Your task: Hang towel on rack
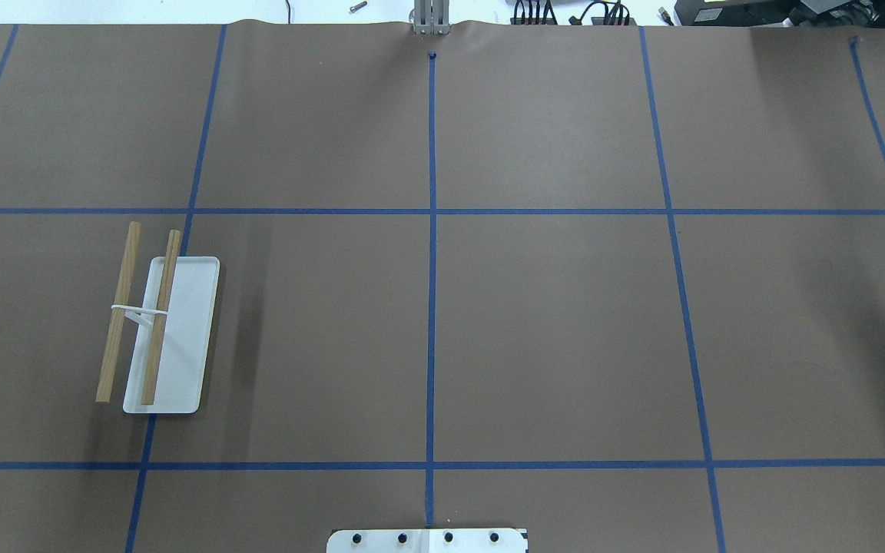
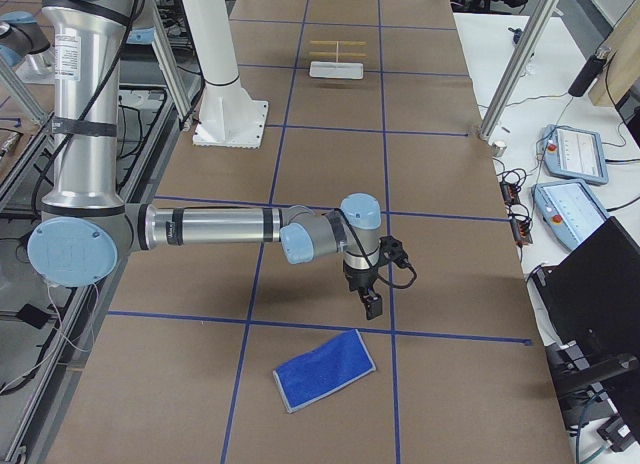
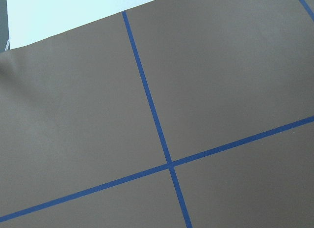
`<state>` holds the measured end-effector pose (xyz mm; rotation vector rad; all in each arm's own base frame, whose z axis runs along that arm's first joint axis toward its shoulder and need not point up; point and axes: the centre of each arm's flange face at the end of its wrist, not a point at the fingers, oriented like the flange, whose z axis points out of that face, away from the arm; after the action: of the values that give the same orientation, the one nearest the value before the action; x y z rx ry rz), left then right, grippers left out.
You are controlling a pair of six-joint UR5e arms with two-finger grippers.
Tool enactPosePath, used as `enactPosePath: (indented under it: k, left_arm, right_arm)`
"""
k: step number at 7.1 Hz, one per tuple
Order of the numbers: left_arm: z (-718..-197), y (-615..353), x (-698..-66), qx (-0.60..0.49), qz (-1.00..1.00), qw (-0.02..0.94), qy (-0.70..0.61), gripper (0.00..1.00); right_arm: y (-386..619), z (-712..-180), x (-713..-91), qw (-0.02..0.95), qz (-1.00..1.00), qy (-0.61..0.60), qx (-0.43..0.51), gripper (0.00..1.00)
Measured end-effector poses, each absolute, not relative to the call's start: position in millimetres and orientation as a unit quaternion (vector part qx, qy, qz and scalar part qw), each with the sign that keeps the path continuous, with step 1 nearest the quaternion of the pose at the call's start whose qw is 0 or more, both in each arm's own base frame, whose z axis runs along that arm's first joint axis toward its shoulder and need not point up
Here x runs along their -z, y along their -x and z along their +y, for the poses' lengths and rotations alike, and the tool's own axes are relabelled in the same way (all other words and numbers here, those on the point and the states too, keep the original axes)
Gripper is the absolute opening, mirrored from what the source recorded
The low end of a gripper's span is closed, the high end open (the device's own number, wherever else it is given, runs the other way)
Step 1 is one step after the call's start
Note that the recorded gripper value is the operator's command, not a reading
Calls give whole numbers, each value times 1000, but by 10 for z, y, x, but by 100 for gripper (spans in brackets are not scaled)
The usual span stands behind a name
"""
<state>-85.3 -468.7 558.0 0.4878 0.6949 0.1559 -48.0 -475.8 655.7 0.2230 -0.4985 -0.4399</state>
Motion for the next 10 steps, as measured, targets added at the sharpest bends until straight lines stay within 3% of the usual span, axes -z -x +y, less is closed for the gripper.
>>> enactPosePath:
  k: [2, 3, 8, 10]
  left_arm:
    - [-4698, 852, -5549, -77, 336, 908, -240, 99]
    - [-4699, 851, -5537, -77, 337, 907, -241, 99]
    - [-4693, 850, -5529, -78, 337, 907, -242, 99]
    - [-4692, 850, -5528, -78, 337, 907, -242, 99]
  right_arm:
    - [644, -4656, -7077, 934, -237, -121, 237, 97]
    - [652, -4620, -7243, 933, -237, -125, 241, 87]
    - [734, -4573, -7524, 935, -221, -115, 251, 86]
    - [799, -4565, -7542, 934, -219, -112, 257, 60]
